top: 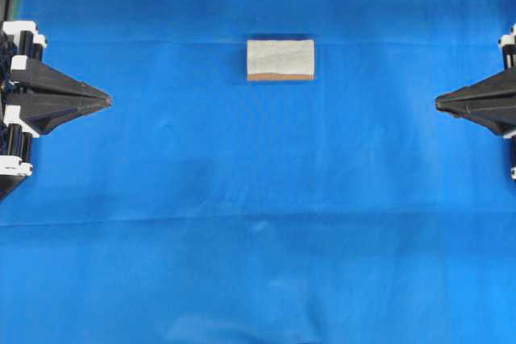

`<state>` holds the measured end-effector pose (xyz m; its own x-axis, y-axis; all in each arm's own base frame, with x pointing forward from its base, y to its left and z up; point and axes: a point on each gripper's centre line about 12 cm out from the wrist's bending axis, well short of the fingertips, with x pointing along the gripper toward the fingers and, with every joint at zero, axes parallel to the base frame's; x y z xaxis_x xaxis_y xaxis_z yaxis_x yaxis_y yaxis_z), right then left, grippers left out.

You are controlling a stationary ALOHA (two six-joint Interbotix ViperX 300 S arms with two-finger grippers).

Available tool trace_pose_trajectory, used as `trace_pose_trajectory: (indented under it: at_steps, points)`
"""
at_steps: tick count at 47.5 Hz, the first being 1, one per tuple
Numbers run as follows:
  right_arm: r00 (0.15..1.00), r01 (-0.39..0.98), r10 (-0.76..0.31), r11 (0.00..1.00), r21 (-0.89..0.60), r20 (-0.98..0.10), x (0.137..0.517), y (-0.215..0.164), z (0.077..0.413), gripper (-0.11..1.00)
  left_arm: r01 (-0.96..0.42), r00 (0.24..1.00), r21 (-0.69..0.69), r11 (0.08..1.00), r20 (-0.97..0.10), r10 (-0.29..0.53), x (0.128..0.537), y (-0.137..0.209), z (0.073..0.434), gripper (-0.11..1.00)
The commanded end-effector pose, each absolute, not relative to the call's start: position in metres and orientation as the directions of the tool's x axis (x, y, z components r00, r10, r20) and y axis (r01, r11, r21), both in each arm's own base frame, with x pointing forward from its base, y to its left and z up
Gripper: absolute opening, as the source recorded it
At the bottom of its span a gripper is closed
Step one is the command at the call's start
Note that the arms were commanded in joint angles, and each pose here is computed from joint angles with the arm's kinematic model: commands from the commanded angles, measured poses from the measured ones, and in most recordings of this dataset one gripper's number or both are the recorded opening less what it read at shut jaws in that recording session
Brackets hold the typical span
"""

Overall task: Hand over the sponge with the left arm and wipe it with the right arm.
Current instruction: 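Move the left gripper toward the sponge's left end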

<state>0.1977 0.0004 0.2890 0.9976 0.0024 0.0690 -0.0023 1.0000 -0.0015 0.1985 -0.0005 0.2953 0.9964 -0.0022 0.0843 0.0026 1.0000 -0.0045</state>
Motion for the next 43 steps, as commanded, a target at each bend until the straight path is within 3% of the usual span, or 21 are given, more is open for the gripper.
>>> trace_pose_trajectory:
  at_steps: [1, 9, 17, 29, 34, 43]
  points:
    - [0.996, 0.000, 0.002, 1.000, -0.018, 0.092, 0.201, 0.000, 0.299, 0.00, -0.009, 0.998, 0.003, 1.000, 0.064, 0.008, 0.203, 0.001, 0.292, 0.00]
    - [0.997, 0.002, -0.001, 1.000, -0.021, 0.074, 0.202, 0.000, 0.297, 0.00, -0.025, 0.998, 0.017, 1.000, 0.055, 0.024, 0.206, 0.004, 0.290, 0.00]
    - [0.998, 0.005, -0.004, 1.000, -0.021, 0.067, 0.202, -0.001, 0.297, 0.00, -0.093, 0.995, 0.012, 0.996, 0.038, 0.092, 0.215, 0.019, 0.285, 0.00]
    - [0.998, 0.007, -0.005, 1.000, -0.021, 0.063, 0.202, -0.001, 0.297, 0.00, -0.166, 0.984, 0.020, 0.986, -0.055, 0.167, 0.239, 0.039, 0.266, 0.02]
    - [0.999, 0.008, -0.007, 1.000, -0.021, 0.054, 0.202, -0.002, 0.297, 0.00, -0.194, 0.975, 0.019, 0.981, -0.109, 0.195, 0.252, 0.049, 0.256, 0.24]
    - [0.999, 0.010, -0.008, 1.000, -0.021, 0.049, 0.203, -0.002, 0.297, 0.00, -0.219, 0.953, 0.045, 0.975, -0.206, 0.224, 0.282, 0.065, 0.237, 0.78]
